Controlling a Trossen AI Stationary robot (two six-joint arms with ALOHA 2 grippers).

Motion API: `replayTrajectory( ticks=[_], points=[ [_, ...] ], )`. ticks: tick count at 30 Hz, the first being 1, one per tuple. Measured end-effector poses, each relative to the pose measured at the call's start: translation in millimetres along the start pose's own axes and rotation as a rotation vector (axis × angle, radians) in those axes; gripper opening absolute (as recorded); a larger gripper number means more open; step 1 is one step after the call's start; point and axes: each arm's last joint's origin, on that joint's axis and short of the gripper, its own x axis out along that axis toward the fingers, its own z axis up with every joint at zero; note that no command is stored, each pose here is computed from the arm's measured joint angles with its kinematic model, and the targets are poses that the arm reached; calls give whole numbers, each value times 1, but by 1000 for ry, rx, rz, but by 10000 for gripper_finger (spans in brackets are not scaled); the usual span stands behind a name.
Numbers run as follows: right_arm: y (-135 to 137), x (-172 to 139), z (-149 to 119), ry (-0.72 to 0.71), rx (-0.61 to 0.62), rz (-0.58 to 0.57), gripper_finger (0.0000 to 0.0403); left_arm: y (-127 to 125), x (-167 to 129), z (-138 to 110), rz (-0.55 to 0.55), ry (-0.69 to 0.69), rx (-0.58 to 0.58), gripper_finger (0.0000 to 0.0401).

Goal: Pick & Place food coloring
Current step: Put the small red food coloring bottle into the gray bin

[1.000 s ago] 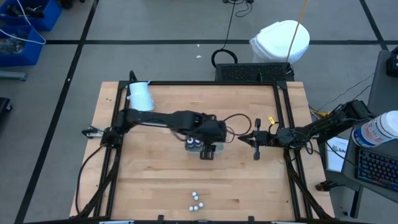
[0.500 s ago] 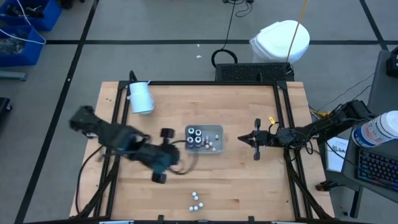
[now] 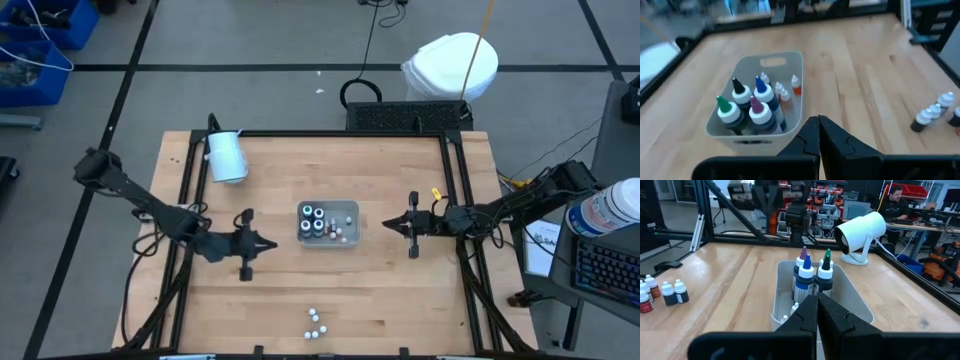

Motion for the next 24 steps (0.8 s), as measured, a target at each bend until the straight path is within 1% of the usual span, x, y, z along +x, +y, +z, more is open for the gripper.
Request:
replayTrajectory(
  ticks=[3, 5, 9, 13, 16, 19, 22, 24],
  points=[
    [0, 0, 0, 1, -6, -1, 0, 2, 3, -24, 3, -94, 25, 7],
    [0, 0, 0, 2, -16, -3, 0, 5, 5, -38, 29, -134, 27, 7],
    [0, 1, -2, 15, -33, -4, 0, 8, 6, -55, 24, -183, 7, 5],
    [1, 2, -6, 42, -46, -6, 0, 10, 6, -65, 61, -165, 13, 10],
    [1, 3, -8, 56, -56, -6, 0, 12, 5, -71, 65, -156, 32, 5],
    [1, 4, -9, 67, -54, -6, 0, 14, 4, -82, 69, -135, 43, 6],
    [2, 5, -12, 82, -57, -4, 0, 19, 3, -96, 115, -104, 18, 12],
    [2, 6, -13, 93, -61, -3, 0, 21, 2, -102, 140, -94, -9, 9]
  ],
)
